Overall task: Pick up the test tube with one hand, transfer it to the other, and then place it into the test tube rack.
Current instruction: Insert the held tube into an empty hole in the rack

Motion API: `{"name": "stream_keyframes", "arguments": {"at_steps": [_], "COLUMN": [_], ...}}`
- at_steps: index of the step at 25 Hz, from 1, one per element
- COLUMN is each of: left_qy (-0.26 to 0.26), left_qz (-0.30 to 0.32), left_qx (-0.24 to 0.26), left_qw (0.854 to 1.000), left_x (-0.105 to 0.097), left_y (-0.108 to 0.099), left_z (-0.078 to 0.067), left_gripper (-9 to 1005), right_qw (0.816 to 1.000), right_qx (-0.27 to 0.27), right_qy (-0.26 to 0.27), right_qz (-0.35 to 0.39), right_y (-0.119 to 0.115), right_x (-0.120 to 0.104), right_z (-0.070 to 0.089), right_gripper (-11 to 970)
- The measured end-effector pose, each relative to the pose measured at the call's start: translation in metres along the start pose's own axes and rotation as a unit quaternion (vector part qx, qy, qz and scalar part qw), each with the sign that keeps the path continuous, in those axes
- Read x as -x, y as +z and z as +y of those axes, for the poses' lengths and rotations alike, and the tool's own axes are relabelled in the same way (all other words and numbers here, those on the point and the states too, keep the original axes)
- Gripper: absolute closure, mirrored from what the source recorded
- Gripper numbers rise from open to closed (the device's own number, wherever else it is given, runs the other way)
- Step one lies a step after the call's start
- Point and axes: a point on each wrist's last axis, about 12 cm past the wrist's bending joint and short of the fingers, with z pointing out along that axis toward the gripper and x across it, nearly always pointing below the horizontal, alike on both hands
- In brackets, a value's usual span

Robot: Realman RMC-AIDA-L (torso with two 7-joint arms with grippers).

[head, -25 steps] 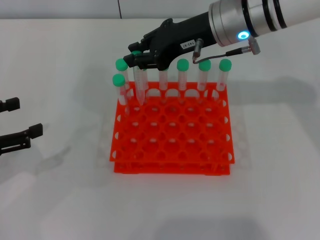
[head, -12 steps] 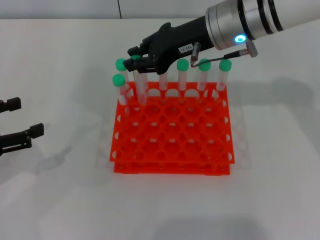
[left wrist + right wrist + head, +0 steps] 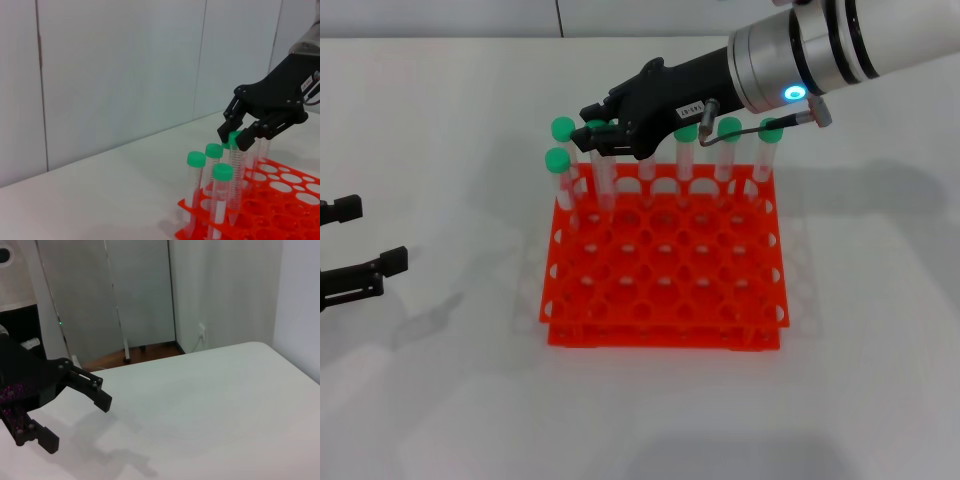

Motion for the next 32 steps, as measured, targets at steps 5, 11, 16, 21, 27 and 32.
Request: {"name": "stream_keyframes", "arguments": {"at_steps": [5,11,16,21,27,32], "left_qy": [0.000,-0.001,-0.001,-0.002,-0.002,-0.002], "left_qz": [-0.001,-0.001,-0.001,-0.001,-0.001,-0.001], "left_qx": [0.000,0.001,0.000,0.000,0.000,0.001], "left_qw": [1.000,1.000,1.000,1.000,1.000,1.000], "left_x": [0.000,0.000,-0.001,-0.001,-0.001,-0.001], "left_y": [0.000,0.000,0.001,0.003,0.003,0.002], "left_z": [0.000,0.000,0.000,0.000,0.000,0.000], "left_gripper": [101,101,102,102,102,102], "right_qw": [1.000,1.000,1.000,1.000,1.000,1.000], "right_qx": [-0.007,-0.009,-0.004,0.002,0.002,-0.002], "right_qy": [0.005,0.002,-0.009,-0.018,-0.021,-0.021], "right_qz": [-0.005,-0.003,0.003,0.015,0.018,0.016], "right_y": [0.000,0.001,0.006,0.010,0.012,0.012], "right_x": [-0.007,-0.012,-0.014,-0.016,-0.016,-0.016], "right_z": [0.001,0.003,0.009,0.013,0.014,0.013], "right_gripper": [643,641,639,638,636,634]}}
